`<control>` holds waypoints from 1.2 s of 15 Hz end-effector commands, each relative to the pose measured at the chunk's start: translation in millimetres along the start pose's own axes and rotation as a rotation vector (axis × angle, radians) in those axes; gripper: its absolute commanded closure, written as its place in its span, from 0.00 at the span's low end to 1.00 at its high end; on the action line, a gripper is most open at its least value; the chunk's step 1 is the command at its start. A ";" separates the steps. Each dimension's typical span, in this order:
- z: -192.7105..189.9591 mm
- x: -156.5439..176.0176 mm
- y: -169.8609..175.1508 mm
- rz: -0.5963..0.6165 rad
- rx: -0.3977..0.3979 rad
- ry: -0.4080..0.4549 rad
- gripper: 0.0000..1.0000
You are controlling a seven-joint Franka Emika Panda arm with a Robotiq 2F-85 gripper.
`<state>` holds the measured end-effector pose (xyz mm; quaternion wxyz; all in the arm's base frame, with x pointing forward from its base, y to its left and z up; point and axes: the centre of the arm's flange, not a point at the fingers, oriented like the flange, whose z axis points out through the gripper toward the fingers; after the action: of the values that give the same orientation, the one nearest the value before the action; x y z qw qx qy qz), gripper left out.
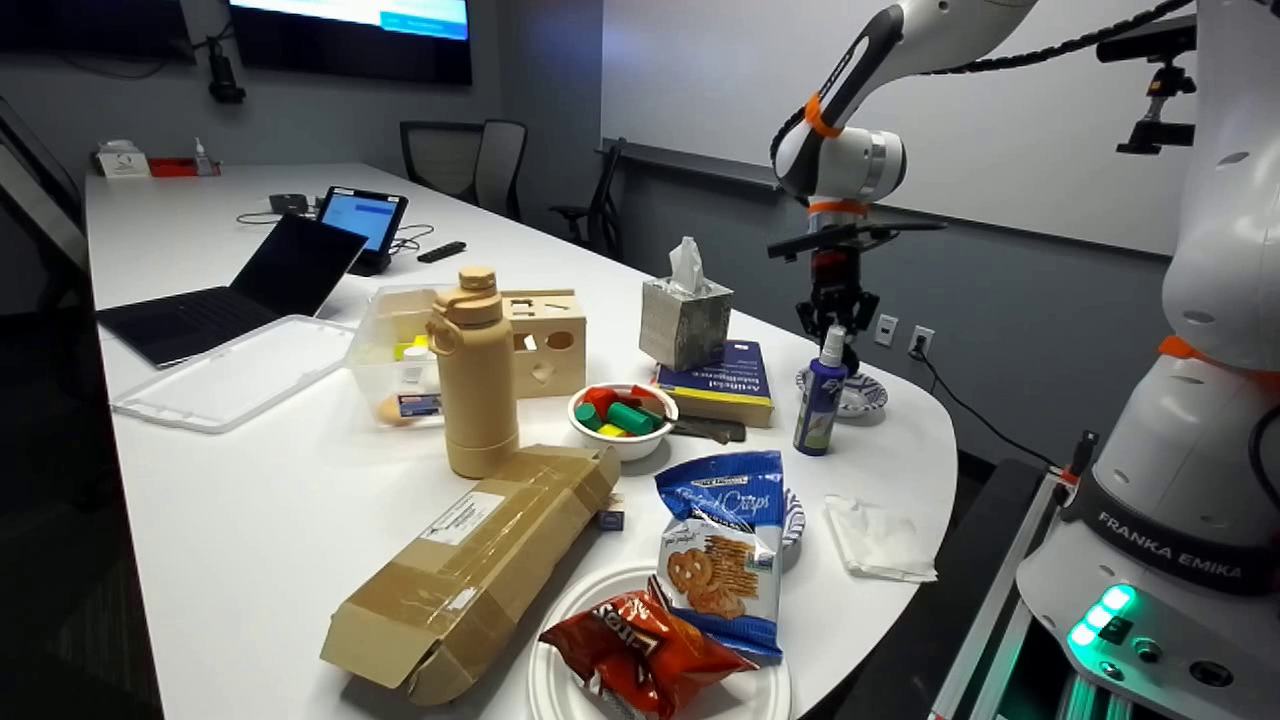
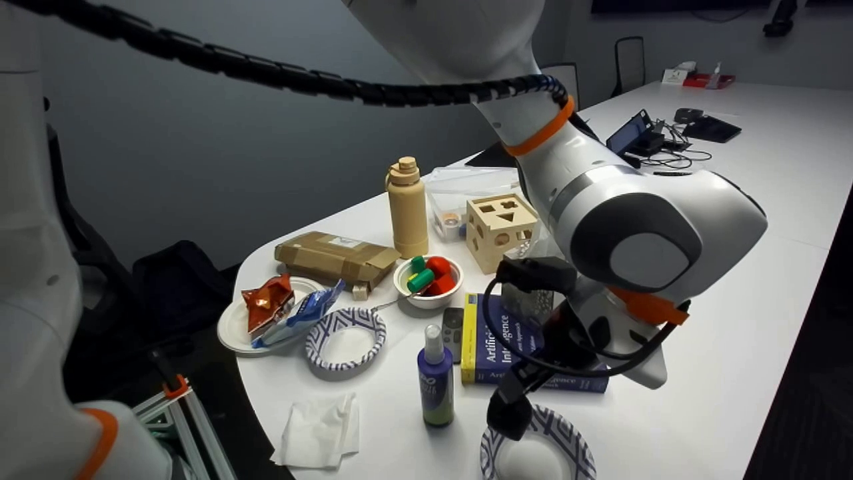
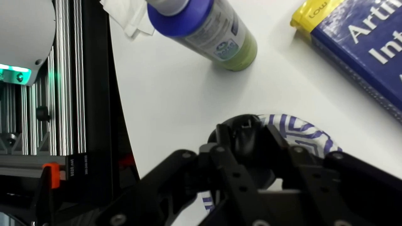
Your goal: Remove the black object from the white bowl and place it on the paper plate
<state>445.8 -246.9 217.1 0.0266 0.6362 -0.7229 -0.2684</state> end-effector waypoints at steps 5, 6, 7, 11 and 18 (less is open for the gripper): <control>-12.6 -20.2 10.5 0.055 0.029 0.023 0.04; -14.9 -23.2 11.4 0.055 0.035 0.028 0.00; -17.0 -27.2 12.4 0.049 0.042 0.032 0.00; -38.9 -69.9 11.4 -0.185 0.026 0.060 0.00; -94.9 -213.2 32.1 -0.507 -0.055 0.272 0.00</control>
<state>493.5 -118.7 326.6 0.0478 0.7860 -0.5767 -0.2174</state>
